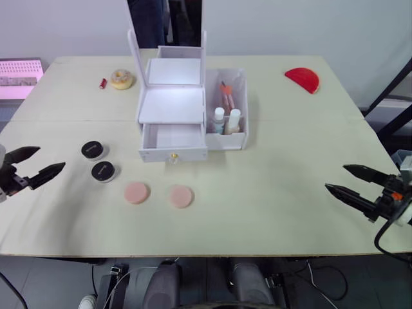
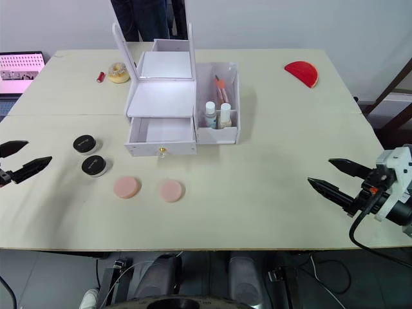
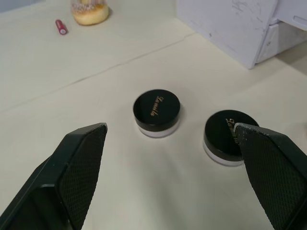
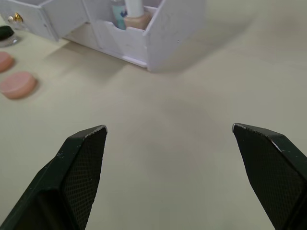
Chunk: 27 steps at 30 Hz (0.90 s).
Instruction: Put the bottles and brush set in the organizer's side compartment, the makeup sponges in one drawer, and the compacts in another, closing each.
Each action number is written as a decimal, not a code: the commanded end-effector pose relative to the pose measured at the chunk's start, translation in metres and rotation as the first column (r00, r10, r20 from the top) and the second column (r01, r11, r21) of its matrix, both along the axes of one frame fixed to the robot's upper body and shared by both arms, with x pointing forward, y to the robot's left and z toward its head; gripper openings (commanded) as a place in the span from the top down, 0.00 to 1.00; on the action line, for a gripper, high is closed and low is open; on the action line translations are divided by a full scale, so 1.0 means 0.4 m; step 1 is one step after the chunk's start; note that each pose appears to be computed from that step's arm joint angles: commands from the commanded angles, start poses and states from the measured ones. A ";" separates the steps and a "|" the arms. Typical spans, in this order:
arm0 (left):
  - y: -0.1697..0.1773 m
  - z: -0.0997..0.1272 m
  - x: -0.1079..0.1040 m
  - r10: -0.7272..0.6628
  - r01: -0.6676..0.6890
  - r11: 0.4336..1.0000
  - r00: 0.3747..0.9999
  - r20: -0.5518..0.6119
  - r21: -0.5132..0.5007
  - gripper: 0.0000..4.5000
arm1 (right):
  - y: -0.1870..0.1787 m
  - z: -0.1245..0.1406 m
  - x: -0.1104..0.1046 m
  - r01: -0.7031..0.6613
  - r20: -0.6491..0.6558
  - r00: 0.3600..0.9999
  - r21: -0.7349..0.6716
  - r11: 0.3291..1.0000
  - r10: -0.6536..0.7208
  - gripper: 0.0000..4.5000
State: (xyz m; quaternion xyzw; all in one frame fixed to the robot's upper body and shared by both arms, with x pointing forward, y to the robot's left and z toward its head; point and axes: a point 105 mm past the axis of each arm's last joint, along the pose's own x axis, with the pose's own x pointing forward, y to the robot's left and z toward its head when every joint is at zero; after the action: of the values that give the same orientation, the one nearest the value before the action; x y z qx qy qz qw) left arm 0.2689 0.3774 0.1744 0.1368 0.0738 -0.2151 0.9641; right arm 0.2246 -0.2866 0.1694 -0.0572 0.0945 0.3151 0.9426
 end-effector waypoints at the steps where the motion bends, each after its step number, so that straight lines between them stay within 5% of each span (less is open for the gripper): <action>1: 0.002 0.018 0.002 -0.019 0.019 0.999 1.000 0.011 0.036 0.01 | 0.011 0.023 -0.001 -0.003 0.055 0.998 -0.020 1.000 0.004 0.00; 11: -0.097 -0.024 -0.017 -0.140 0.140 0.990 0.990 -0.032 -0.014 0.01 | 0.077 0.045 0.021 -0.071 0.089 0.994 0.005 0.997 0.071 0.00; 20: -0.369 -0.082 -0.099 -0.382 0.373 0.921 0.920 -0.084 -0.110 0.01 | 0.242 0.095 0.045 -0.288 0.115 0.952 0.016 0.958 0.284 0.00; 27: -0.523 -0.139 -0.093 -0.374 0.362 0.924 0.923 -0.094 -0.119 0.01 | 0.369 0.118 0.055 -0.442 0.114 0.891 0.002 0.897 0.439 0.00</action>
State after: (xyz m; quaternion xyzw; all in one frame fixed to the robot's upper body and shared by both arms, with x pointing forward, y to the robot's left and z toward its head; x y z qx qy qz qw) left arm 0.2312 0.1826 0.1186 0.0750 0.0967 -0.4072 0.9051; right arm 0.2513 -0.1512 0.2096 -0.0712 0.0355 0.5001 0.8623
